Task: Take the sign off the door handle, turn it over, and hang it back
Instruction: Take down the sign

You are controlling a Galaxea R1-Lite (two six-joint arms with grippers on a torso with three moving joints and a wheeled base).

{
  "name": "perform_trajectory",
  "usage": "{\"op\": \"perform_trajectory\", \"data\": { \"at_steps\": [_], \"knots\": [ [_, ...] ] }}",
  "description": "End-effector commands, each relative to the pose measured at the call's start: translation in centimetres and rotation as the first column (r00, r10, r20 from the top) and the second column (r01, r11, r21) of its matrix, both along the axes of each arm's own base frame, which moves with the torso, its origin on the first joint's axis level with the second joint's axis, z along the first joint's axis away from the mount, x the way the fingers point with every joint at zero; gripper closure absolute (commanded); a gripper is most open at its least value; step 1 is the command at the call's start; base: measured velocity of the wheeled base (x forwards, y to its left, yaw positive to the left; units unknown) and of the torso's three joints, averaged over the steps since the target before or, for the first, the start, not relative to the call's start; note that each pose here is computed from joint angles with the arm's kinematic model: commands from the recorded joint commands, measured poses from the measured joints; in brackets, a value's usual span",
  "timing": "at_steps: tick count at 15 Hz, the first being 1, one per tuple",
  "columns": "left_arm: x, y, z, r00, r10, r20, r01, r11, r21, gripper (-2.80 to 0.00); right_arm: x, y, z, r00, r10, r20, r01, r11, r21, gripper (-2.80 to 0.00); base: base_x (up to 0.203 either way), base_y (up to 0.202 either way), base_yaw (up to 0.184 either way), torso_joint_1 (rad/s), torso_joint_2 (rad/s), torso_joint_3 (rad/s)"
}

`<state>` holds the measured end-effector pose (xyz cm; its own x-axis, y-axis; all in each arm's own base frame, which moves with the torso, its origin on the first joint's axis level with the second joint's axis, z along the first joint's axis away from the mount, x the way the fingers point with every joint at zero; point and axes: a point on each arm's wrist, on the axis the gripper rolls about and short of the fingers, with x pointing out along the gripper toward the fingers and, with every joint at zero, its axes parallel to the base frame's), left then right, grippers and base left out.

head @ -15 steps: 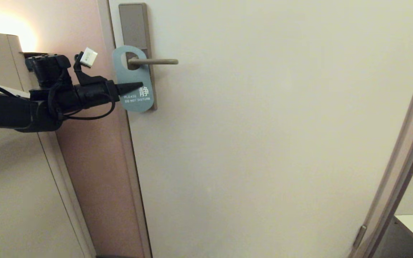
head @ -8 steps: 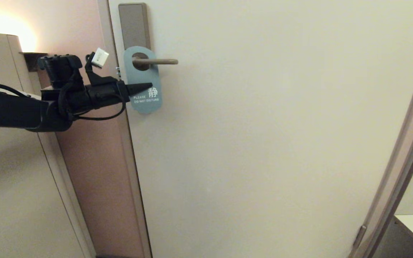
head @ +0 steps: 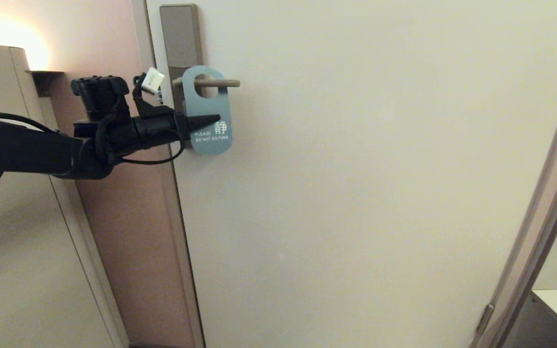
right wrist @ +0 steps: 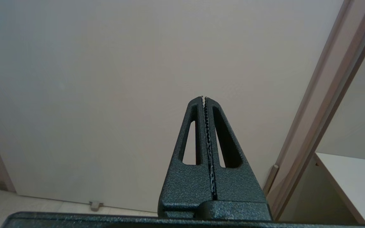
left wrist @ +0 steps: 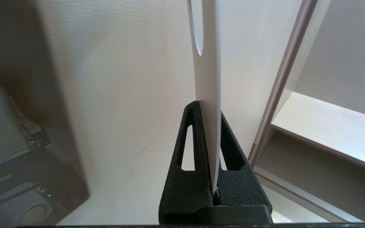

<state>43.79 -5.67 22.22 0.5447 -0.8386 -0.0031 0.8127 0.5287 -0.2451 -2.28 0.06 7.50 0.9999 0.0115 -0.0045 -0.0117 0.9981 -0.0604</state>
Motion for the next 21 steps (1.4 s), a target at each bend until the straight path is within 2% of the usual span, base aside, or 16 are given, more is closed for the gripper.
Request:
{"op": "perform_trajectory", "data": {
  "at_steps": [1, 8, 12, 21],
  "knots": [
    [-0.1, -0.7, 0.1, 1.0, -0.016, 0.005, 0.016, 1.0, -0.001, 0.0, 0.0, 0.0, 0.0, 1.0, 0.001, 0.0, -0.001, 1.0, -0.001, 0.0, 0.0, 0.0, 0.0, 0.0, 0.0, 0.0],
    [-0.7, -3.1, 0.6, 0.999, -0.035, 0.017, 0.035, 0.999, -0.003, 0.0, 0.0, 0.0, 0.0, 1.0, 0.001, 0.0, -0.001, 1.0, -0.001, 0.0, 0.0, 0.0, 0.0, 0.0, 0.0, 0.0],
    [-0.8, -3.7, 0.6, 0.999, -0.047, 0.016, 0.047, 0.999, -0.003, 0.0, 0.0, 0.0, 0.0, 1.0, 0.001, 0.0, -0.001, 1.0, -0.001, 0.0, 0.0, 0.0, 0.0, 0.0, 0.0, 0.0],
    [0.2, -4.0, -1.2, 1.0, -0.005, -0.019, 0.005, 1.0, 0.003, 0.0, 0.0, 0.0, 0.0, 1.0, 0.001, 0.0, -0.001, 1.0, -0.001, 0.0, 0.0, 0.0, 0.0, 0.0, 0.0, 0.0]
  ]
}}
